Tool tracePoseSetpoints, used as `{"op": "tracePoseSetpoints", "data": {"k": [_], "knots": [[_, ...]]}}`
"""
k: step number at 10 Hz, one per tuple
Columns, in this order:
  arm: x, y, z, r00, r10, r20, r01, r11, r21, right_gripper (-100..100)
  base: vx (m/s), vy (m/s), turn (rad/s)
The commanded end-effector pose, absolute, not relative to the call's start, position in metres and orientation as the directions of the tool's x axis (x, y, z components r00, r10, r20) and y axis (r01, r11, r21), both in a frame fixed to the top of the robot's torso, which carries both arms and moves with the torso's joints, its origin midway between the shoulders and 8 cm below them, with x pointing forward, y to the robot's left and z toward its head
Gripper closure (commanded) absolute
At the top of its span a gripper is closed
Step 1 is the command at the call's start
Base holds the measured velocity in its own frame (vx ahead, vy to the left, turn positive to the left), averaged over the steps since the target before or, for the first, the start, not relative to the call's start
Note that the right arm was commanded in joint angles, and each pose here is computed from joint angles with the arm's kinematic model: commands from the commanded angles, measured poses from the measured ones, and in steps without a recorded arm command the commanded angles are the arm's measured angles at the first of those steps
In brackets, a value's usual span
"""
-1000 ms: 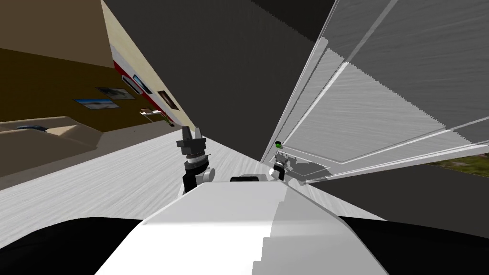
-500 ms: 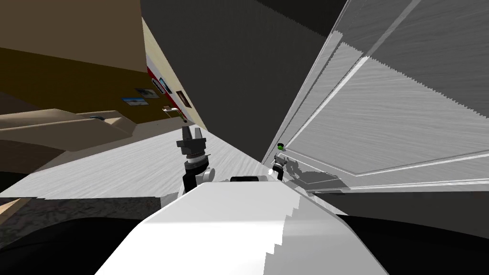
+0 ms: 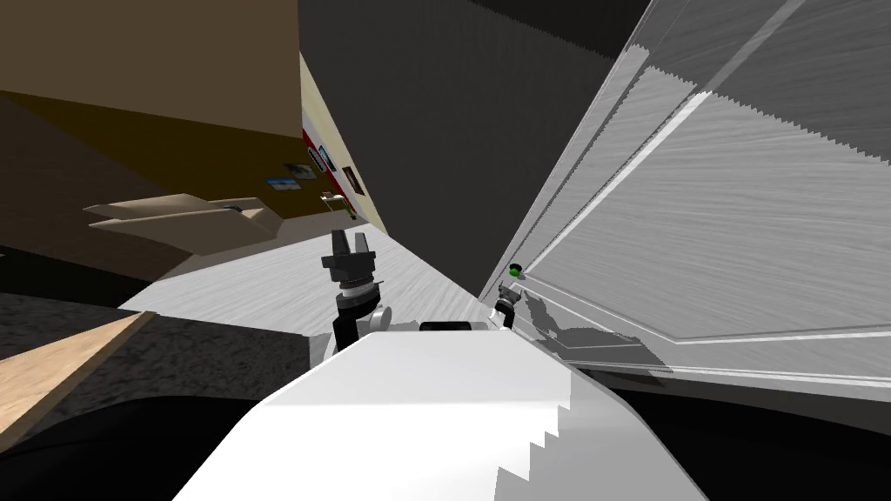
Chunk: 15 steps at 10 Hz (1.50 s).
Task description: Pull the door open
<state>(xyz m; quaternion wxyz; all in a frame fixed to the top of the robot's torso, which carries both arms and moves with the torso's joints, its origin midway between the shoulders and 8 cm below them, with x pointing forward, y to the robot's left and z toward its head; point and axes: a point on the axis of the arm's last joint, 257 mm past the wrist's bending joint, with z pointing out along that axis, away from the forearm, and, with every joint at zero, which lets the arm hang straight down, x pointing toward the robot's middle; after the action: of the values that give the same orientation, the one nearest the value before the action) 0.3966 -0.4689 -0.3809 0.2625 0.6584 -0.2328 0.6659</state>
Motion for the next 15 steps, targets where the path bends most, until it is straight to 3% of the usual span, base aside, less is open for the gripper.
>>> {"op": "tracePoseSetpoints", "data": {"k": [1, 4, 15], "knots": [[0.395, -0.468, -0.387, 0.002, 0.022, 1.0, -0.661, -0.75, 0.018, -100, -0.04, -0.084, 0.126], [0.392, -0.476, -0.39, 0.0, 0.012, 1.0, -0.659, -0.752, 0.009, -100, 0.004, -0.048, 0.066], [0.374, -0.536, -0.392, -0.002, 0.01, 1.0, -0.634, -0.773, 0.006, -100, 0.131, -0.003, -0.03]]}}
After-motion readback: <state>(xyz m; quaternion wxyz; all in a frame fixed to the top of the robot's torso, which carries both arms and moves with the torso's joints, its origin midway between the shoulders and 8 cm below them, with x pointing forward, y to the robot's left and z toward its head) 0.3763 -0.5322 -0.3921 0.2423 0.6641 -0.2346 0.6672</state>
